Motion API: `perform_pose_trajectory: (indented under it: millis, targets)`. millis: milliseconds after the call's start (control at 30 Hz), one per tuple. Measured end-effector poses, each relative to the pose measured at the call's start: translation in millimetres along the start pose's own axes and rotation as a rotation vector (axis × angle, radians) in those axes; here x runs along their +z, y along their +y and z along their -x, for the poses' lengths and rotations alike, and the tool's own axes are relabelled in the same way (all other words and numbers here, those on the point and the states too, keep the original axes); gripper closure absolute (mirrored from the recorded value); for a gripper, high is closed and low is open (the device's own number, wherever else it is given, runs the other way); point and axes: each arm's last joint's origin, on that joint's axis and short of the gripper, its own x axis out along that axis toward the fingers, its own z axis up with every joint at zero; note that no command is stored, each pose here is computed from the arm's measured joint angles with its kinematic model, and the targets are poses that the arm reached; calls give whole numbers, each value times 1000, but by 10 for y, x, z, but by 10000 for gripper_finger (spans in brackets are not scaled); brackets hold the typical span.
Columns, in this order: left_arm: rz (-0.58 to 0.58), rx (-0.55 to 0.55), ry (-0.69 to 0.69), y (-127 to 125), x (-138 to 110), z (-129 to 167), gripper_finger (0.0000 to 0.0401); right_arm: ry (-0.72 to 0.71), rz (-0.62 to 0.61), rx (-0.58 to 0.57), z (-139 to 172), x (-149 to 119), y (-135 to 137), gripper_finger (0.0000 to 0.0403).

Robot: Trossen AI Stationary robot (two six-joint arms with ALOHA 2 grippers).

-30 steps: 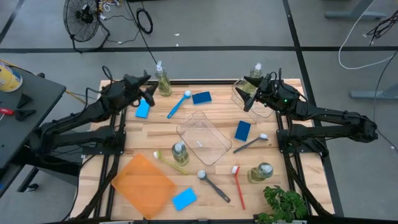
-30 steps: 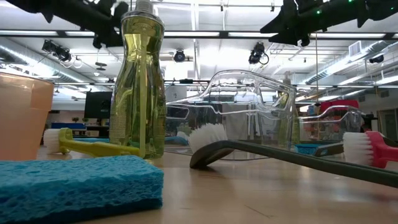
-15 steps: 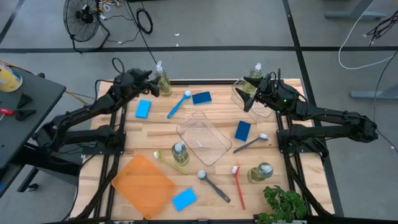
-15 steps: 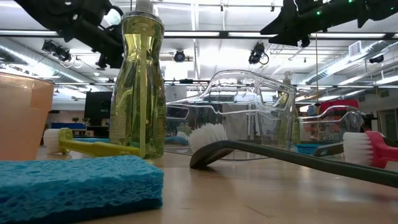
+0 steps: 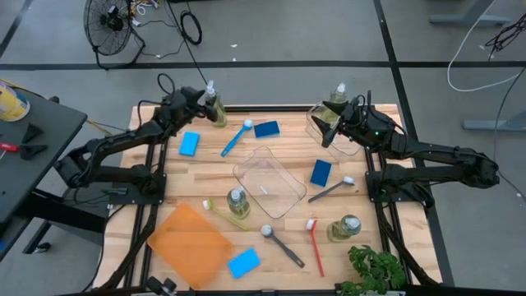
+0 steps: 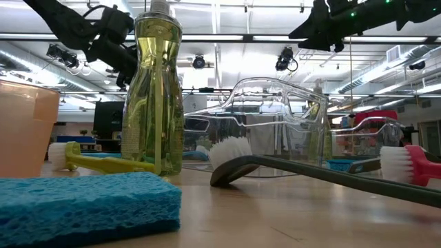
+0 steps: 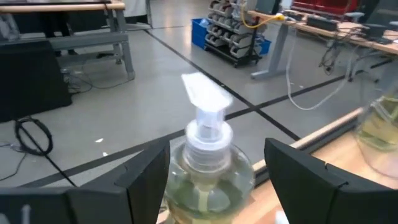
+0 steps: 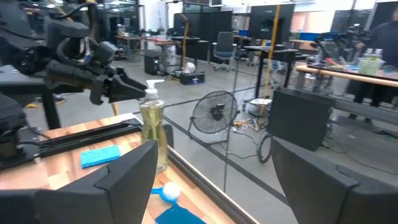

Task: Pick & Place Kitchen Sink Supplies
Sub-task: Put the yellow dish soap into the top transparent bin

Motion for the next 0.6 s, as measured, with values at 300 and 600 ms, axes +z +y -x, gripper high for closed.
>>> perform_pose_trajectory:
  millis: [300,600]
  targets:
    - [-14,32,-39,-9,-16,-82,137,0,0,-24,0,0,-7,85]
    - [-29,57,-38,21,-68,-166,137,0,-1,-24,0,0,-7,85]
